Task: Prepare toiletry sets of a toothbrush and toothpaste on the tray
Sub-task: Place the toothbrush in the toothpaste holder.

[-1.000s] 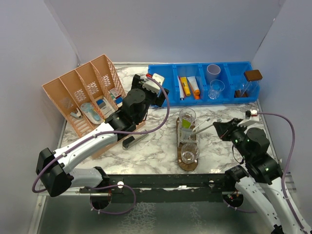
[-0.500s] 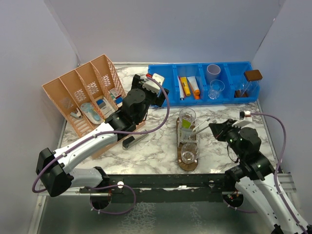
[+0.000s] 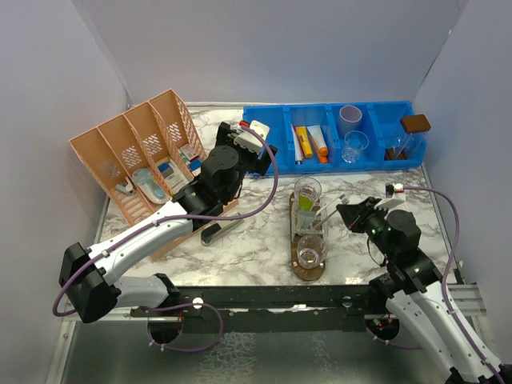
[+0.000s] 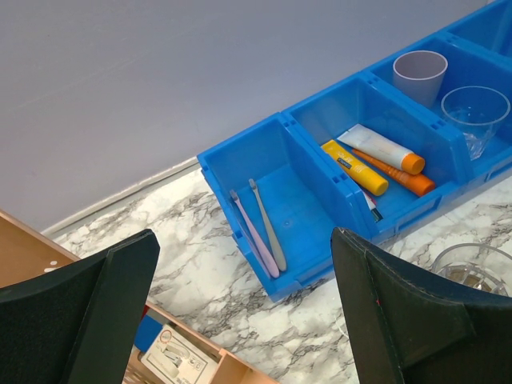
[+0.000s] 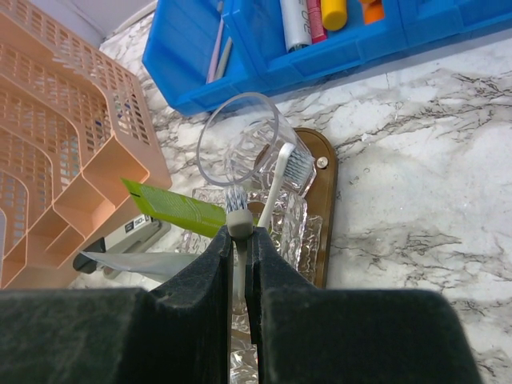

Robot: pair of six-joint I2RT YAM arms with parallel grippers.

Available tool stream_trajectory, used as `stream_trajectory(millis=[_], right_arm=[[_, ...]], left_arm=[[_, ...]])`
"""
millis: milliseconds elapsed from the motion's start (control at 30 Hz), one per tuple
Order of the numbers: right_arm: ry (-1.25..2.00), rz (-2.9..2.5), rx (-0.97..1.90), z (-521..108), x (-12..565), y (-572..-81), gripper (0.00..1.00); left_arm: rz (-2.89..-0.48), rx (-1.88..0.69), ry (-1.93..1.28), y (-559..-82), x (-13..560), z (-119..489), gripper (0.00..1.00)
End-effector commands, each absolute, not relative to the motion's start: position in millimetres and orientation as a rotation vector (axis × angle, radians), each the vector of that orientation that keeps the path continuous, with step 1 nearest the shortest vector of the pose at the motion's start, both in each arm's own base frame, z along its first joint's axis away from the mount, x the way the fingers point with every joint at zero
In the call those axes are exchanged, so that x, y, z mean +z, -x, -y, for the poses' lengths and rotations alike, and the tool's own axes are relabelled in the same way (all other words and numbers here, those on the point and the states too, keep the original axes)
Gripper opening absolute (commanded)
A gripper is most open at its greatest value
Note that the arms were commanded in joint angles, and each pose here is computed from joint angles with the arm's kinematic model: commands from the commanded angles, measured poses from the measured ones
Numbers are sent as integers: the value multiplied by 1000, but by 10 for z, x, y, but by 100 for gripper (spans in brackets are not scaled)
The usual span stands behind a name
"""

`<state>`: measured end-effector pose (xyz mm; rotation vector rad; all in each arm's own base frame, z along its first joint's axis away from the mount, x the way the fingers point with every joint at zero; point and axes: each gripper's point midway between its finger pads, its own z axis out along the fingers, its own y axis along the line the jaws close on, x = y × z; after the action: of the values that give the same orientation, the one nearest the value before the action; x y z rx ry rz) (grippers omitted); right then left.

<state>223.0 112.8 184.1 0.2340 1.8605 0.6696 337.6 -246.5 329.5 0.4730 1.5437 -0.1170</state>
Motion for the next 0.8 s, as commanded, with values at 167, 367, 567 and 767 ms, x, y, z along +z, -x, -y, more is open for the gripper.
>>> stream_trajectory(millis=[167, 367, 567, 767], right_arm=[[-206, -1812, 724, -1207, 1885, -2253, 9], [-208, -1826, 733, -1220, 1822, -2237, 16], [-201, -1822, 738, -1216, 1882, -2206, 39], [-259, -1827, 681, -1070, 2039, -2146, 58]], left_arm=[[-1512, -142, -427, -3352, 3478, 2424, 92], [-1510, -144, -425, -3343, 3490, 2417, 92], [-1509, -143, -423, -3343, 3497, 2410, 92], [-1508, -146, -421, -3339, 3502, 2414, 92]])
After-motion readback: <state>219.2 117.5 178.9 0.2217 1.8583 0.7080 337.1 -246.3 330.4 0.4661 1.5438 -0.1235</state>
